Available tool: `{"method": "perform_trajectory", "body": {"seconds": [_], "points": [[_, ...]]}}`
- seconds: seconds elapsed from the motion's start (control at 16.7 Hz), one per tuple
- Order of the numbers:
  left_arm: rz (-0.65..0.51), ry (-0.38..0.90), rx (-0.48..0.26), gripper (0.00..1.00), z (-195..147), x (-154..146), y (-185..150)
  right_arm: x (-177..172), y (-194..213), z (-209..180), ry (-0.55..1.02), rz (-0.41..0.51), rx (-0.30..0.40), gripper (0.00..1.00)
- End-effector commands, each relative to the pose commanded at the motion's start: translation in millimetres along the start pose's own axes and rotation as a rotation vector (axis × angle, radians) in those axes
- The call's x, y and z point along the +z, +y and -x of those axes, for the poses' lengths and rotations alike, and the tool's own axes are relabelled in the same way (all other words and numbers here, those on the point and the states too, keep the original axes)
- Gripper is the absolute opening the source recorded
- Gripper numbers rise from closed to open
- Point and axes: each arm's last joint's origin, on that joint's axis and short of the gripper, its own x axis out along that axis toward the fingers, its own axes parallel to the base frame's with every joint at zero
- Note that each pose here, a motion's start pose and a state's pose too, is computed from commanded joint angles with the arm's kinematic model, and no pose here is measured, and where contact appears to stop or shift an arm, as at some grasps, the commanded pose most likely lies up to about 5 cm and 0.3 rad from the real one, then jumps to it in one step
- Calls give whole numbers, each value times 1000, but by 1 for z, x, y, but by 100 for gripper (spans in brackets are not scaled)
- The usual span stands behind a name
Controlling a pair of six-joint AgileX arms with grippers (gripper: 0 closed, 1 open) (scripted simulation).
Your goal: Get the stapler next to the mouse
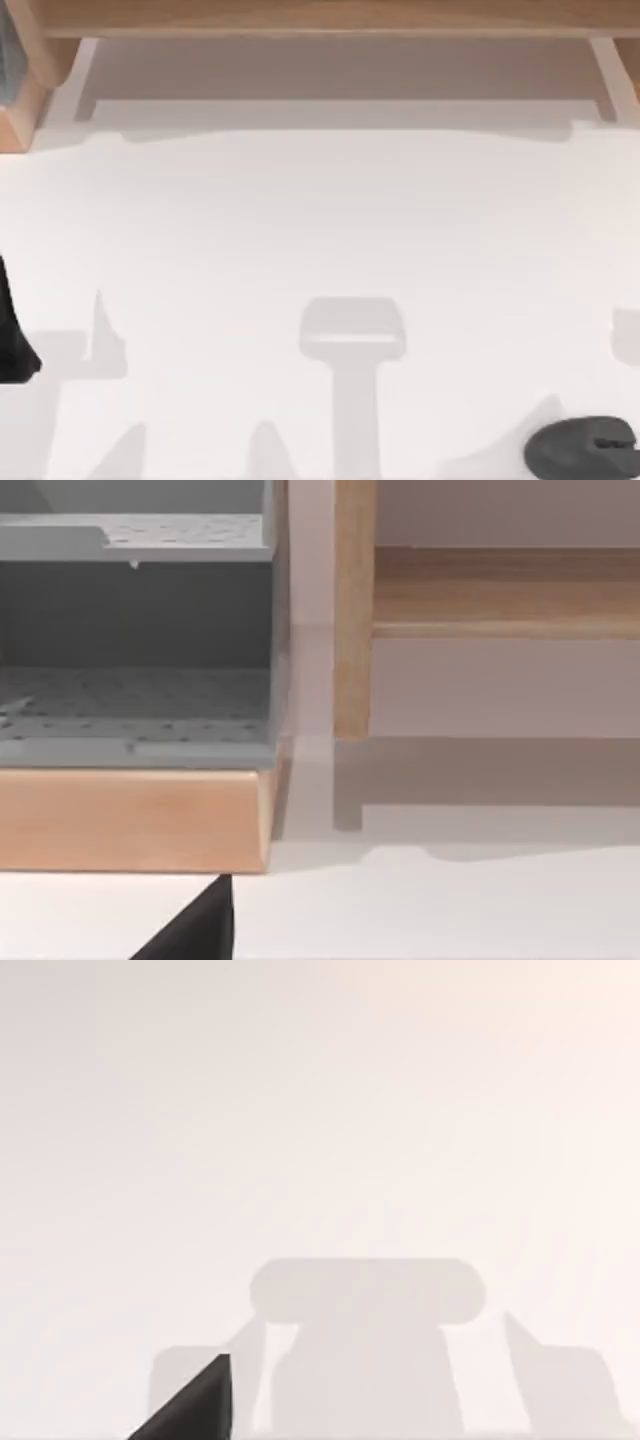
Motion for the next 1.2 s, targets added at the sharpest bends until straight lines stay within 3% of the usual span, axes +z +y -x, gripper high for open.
{"method": "perform_trajectory", "body": {"seconds": [0.3, 0.54, 0.78, 1.2], "points": [[0, 0, 0, 100, 0, 0, 0, 22, -19, -45, 524, -98, -95, 100], [0, 0, 0, 100, 0, 0, 0, 31, -37, -79, 824, -180, -136, 100], [0, 0, 0, 100, 0, 0, 0, 37, -49, -98, 953, -232, -149, 100], [0, 0, 0, 100, 0, 0, 0, 37, -50, -100, 965, -234, -148, 100]]}}
